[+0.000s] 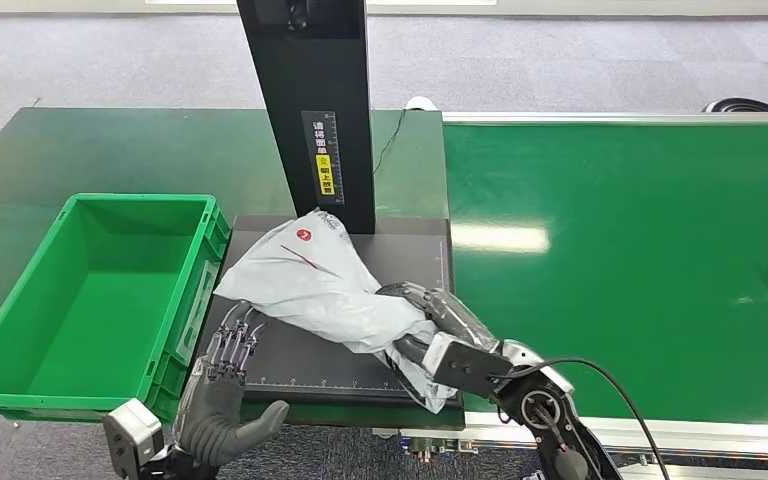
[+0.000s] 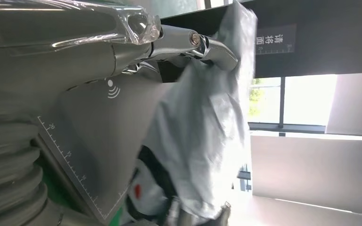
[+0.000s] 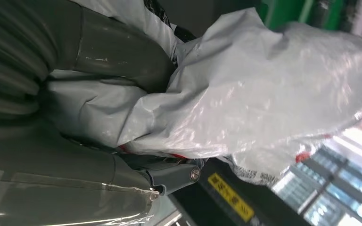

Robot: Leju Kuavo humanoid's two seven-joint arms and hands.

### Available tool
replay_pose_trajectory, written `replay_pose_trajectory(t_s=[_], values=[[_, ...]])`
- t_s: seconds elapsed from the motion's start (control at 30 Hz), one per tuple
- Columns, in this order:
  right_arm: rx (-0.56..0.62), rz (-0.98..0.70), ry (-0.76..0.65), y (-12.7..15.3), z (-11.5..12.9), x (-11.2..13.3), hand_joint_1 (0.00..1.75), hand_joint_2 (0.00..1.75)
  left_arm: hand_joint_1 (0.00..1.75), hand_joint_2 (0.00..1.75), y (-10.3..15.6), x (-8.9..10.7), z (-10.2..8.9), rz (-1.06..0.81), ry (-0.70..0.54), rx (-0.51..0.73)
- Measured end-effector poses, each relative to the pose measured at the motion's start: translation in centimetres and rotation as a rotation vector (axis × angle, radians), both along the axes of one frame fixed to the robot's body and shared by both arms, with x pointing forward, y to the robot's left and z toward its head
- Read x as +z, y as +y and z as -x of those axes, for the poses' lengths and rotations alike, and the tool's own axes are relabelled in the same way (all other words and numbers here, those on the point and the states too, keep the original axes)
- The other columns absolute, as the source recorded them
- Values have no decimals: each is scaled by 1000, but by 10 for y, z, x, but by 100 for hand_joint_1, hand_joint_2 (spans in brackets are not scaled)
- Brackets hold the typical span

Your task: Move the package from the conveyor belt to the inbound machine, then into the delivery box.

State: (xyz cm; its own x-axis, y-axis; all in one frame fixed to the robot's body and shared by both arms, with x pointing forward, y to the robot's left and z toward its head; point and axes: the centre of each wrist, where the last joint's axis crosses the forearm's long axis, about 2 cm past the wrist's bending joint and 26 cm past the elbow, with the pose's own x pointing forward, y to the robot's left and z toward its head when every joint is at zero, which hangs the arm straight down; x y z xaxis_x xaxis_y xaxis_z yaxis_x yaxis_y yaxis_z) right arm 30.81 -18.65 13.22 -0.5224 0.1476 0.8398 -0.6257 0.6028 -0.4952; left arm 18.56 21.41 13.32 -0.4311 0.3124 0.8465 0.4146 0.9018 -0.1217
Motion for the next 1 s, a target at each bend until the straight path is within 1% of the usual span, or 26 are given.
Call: replay_pose_trajectory(t_s=[0.13, 0.4, 0.5, 0.6, 0.67, 0.77, 1.0], values=[[48, 114, -19, 9, -11, -3, 175, 175, 0, 175, 1, -1, 2, -1, 7, 3], [61, 161, -9, 9, -14, -7, 175, 175, 0, 175, 1, -2, 2, -2, 9, 3], [38, 197, -17, 9, -19, -6, 175, 175, 0, 175, 1, -2, 3, -2, 13, 4], [-22, 235, -74, 8, -26, -6, 175, 175, 0, 175, 2, -3, 5, -2, 17, 8], [-67, 224, -127, 9, -29, -4, 175, 175, 0, 175, 3, -3, 6, -2, 17, 12], [-112, 146, -192, 15, -33, 2, 175, 175, 0, 175, 3, -2, 5, 4, 14, 19], [-138, 3, -213, 26, -38, 15, 175, 175, 0, 175, 6, 0, 5, 20, 13, 38]])
